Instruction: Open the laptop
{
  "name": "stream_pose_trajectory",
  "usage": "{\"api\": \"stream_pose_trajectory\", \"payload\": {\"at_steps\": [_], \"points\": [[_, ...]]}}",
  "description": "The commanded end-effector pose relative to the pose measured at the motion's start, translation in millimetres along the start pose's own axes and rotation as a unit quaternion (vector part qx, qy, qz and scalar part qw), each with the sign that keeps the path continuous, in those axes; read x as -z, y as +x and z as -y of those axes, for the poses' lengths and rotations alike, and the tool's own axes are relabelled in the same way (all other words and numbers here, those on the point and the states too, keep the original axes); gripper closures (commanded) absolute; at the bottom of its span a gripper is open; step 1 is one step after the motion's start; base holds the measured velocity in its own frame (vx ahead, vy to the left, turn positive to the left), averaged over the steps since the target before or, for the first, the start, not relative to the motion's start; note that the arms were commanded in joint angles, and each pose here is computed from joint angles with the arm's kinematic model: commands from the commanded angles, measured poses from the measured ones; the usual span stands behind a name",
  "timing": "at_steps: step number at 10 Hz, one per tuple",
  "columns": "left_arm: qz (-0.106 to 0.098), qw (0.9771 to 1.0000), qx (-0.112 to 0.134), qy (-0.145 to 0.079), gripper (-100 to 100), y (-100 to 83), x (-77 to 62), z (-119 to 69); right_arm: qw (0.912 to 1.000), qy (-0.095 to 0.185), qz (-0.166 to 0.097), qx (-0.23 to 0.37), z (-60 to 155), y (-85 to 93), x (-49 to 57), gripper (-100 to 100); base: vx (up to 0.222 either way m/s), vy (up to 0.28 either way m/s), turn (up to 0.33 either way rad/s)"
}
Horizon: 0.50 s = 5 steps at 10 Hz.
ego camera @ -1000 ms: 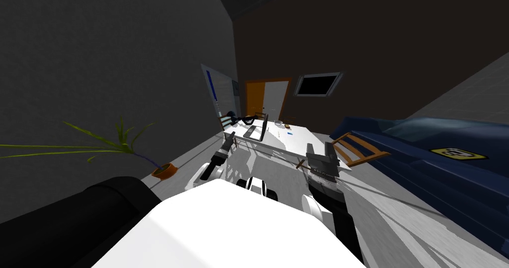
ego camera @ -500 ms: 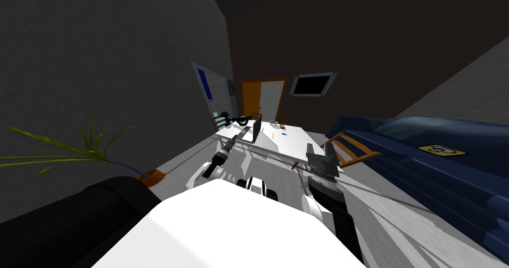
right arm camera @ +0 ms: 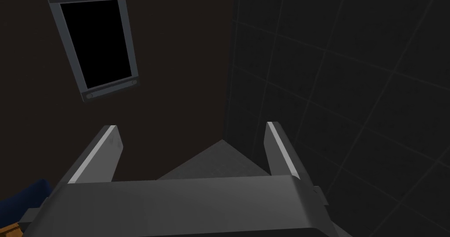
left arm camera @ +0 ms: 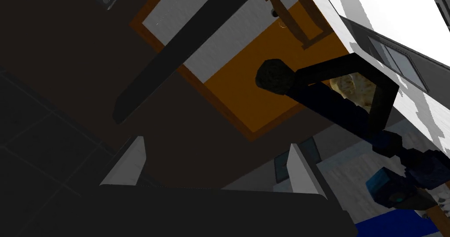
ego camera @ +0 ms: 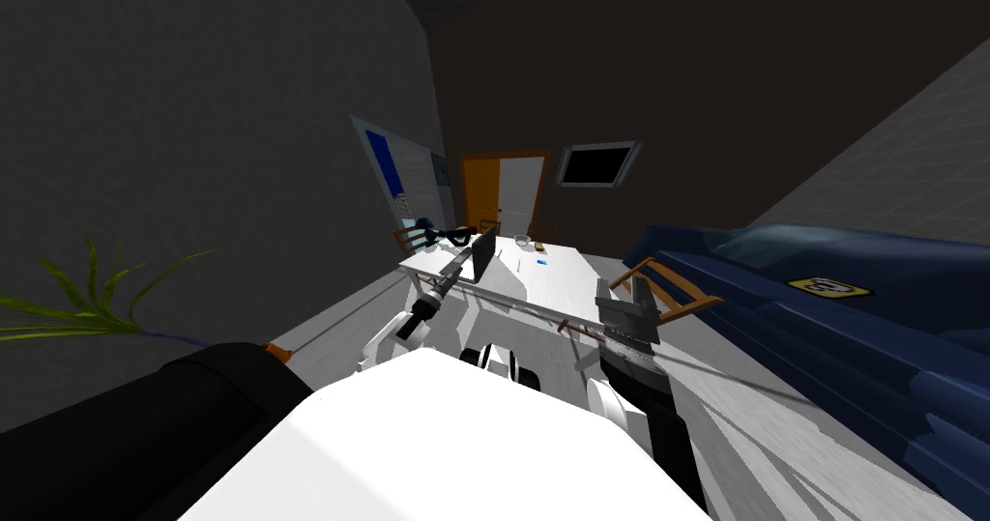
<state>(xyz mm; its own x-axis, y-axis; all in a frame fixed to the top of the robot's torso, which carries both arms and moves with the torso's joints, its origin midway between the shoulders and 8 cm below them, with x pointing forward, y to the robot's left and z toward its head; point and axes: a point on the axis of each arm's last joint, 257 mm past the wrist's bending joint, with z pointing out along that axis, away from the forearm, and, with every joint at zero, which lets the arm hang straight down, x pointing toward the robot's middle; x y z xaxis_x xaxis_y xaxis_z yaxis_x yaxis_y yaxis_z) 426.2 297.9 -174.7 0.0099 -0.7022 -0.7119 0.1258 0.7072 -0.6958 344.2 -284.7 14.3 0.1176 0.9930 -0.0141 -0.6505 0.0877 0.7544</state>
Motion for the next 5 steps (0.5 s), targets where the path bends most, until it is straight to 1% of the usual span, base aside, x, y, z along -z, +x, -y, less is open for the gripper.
{"api": "stream_pose_trajectory", "payload": {"at_steps": [1, 3, 4, 5], "points": [[-0.021, 0.9982, -0.052, -0.024, -100, 4.4, -2.4, -22.9, 1.0, 0.0, 0.0, 0.0, 0, 0.0, 0.0, 0, 0.148, -0.151, -0.044], [-0.038, 0.9937, -0.096, -0.043, -100, 6.0, -3.3, -43.5, 1.0, 0.0, 0.0, 0.0, 0, 0.0, 0.0, 0, 0.125, -0.165, -0.066], [-0.033, 0.9954, -0.082, -0.037, -100, 5.9, -1.0, -37.5, 1.0, 0.0, 0.0, 0.0, 0, 0.0, 0.0, 0, 0.06, -0.08, -0.004], [-0.033, 0.9948, -0.087, -0.04, -100, 0.5, -0.7, -35.9, 1.0, 0.0, 0.0, 0.0, 0, 0.0, 0.0, 0, 0.104, -0.014, -0.038]]}}
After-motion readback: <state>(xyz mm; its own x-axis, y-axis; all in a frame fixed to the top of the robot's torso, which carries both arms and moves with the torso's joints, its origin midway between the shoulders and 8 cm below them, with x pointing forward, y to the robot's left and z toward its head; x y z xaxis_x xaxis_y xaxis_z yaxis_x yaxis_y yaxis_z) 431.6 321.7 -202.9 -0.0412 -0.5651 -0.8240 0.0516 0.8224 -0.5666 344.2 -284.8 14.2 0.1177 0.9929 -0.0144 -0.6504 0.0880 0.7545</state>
